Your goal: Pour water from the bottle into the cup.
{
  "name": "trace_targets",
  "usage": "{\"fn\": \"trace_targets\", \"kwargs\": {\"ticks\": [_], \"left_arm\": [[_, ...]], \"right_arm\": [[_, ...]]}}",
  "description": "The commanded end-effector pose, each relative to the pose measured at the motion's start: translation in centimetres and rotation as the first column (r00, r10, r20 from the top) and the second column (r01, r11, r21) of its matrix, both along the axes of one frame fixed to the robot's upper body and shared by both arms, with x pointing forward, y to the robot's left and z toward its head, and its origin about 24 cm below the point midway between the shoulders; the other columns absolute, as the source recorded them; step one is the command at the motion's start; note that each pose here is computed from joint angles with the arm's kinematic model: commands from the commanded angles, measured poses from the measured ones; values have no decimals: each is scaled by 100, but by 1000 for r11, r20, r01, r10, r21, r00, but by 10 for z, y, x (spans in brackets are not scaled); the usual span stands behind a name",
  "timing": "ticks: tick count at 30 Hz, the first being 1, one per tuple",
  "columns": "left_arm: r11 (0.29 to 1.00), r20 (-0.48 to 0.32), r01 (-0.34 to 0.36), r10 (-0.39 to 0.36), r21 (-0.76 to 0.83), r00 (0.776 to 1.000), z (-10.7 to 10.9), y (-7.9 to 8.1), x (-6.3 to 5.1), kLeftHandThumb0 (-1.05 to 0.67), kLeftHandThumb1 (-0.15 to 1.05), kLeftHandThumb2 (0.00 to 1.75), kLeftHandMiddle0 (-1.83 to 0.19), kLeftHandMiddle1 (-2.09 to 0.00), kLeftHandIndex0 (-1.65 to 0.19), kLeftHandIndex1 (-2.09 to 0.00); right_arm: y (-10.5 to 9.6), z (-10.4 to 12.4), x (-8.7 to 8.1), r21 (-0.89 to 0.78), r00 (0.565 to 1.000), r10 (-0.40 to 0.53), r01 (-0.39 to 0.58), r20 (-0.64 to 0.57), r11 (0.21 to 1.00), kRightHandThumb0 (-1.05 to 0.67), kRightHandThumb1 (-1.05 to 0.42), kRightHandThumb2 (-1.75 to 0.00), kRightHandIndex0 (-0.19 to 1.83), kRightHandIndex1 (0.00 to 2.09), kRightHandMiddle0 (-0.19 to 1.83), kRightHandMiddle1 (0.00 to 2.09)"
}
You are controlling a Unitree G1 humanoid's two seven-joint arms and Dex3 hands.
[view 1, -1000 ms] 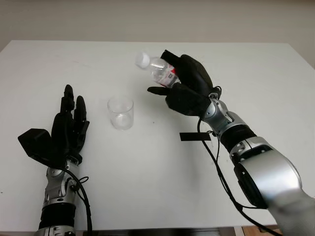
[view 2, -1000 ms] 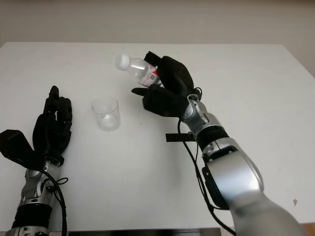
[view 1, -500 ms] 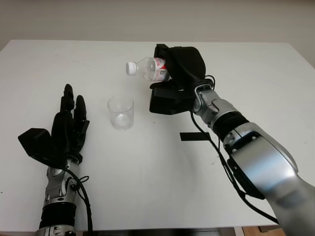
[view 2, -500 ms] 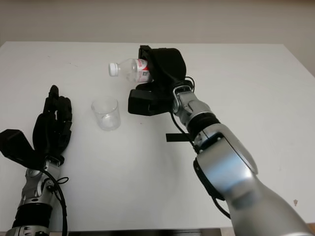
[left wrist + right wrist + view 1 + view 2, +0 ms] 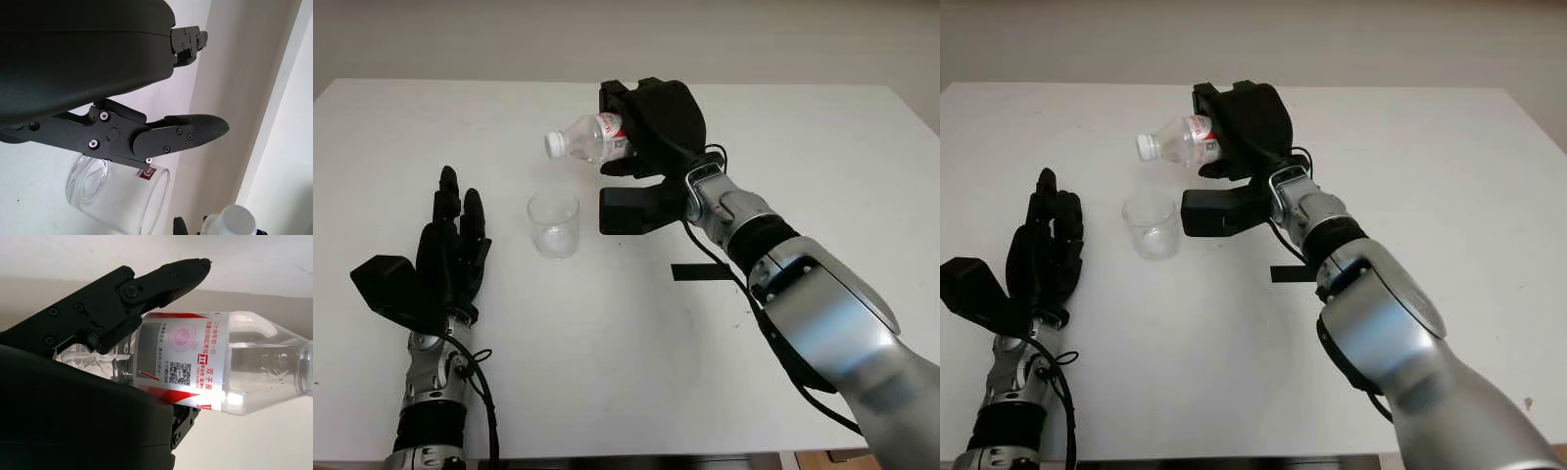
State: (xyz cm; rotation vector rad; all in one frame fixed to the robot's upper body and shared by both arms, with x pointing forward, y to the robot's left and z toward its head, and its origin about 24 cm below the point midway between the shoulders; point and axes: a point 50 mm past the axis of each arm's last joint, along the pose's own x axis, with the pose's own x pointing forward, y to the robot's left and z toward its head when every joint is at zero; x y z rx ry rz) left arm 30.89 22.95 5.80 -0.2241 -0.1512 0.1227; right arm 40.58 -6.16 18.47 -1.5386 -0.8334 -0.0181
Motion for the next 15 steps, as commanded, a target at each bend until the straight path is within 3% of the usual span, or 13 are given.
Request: {"fn": "trace_targets", "kwargs": {"ticks": [1, 10, 15], "left_arm": [[1000, -36, -1, 0, -24, 999, -10, -3, -2, -61, 105, 51, 12, -5, 12, -5], [999, -31, 7, -8, -34, 999, -12, -1, -4, -60, 105, 51, 13, -5, 14, -4], [999, -32, -6, 5, -36, 999, -12, -2, -4, -61, 105, 48, 12, -5, 13, -5]], "right_arm": [[1, 18, 1, -46, 996, 18, -14, 90, 999, -44, -105, -25, 133, 209, 76, 209], [1, 19, -4, -193, 965, 108, -62, 238, 979, -48, -105, -26, 127, 209, 68, 209], [1, 21, -6, -283, 943, 152, -65, 296, 957, -51, -105, -27, 125, 209, 41, 203]]}}
